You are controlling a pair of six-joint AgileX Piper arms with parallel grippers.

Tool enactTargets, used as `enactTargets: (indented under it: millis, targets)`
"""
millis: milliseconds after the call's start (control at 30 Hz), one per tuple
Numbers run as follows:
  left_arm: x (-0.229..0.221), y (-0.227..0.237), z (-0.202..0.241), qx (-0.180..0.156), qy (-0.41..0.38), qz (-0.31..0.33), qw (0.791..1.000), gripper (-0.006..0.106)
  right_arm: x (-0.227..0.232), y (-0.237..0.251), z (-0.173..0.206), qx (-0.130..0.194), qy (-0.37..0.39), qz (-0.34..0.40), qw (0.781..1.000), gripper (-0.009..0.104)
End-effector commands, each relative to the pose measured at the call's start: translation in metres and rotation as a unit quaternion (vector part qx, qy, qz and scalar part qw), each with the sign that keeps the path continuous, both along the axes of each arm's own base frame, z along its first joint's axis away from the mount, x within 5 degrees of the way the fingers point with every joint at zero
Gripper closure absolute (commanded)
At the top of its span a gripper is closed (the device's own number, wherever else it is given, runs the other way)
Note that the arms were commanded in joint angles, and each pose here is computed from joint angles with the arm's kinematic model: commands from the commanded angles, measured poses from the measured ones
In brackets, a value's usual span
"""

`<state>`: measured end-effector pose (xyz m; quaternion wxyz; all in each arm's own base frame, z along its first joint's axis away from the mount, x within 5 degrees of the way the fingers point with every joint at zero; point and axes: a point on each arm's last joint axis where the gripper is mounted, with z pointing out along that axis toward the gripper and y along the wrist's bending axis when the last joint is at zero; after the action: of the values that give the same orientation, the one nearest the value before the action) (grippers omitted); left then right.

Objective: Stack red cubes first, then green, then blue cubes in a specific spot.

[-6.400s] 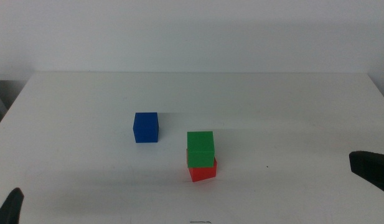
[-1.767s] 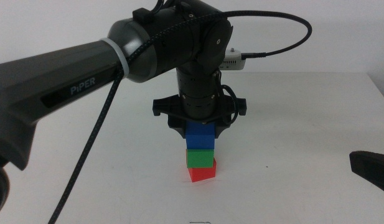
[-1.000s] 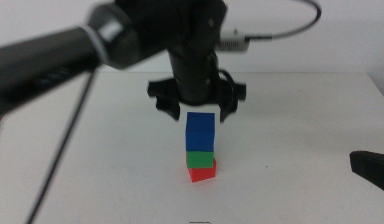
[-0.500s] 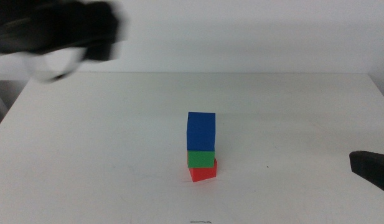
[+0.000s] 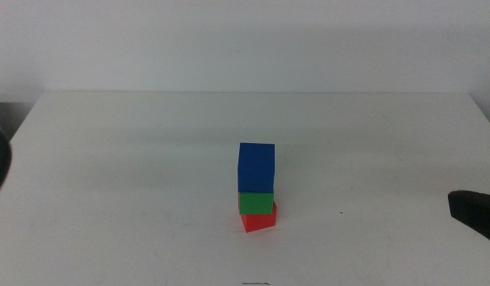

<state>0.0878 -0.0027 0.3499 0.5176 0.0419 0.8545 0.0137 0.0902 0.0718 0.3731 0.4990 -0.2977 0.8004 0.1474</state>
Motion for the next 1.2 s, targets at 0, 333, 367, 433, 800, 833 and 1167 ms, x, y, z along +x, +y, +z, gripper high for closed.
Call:
enactTargets:
  millis: [0, 333, 367, 433, 800, 833, 1167]
  targets:
    - [-0.004, -0.002, 0.010, -0.016, -0.059, -0.008, 0.998, 0.009, 0.003, 0.001, 0.013, 0.016, -0.042, 0.001, 0.999, 0.010]
    - [-0.008, -0.003, 0.010, -0.038, -0.071, -0.013, 0.997, 0.009, 0.003, 0.001, 0.013, 0.016, -0.041, 0.001, 0.999, 0.010]
    - [-0.008, -0.003, 0.008, -0.038, -0.073, -0.013, 0.997, 0.009, 0.003, 0.001, 0.012, 0.015, -0.041, 0.001, 0.999, 0.010]
    - [-0.009, -0.003, 0.004, -0.039, -0.081, -0.015, 0.996, 0.009, 0.004, 0.000, 0.007, 0.008, -0.048, 0.000, 0.999, 0.010]
    - [-0.016, -0.004, -0.062, -0.048, -0.190, -0.029, 0.980, 0.009, -0.007, -0.033, -0.043, 0.124, -0.141, -0.112, 0.976, 0.010]
    - [-0.017, -0.004, -0.068, -0.049, -0.197, -0.030, 0.979, 0.009, -0.009, -0.038, -0.053, 0.121, -0.148, -0.135, 0.972, 0.010]
    - [-0.019, -0.005, -0.130, -0.050, -0.198, -0.034, 0.978, 0.009, -0.035, -0.069, -0.124, 0.116, -0.234, -0.288, 0.921, 0.010]
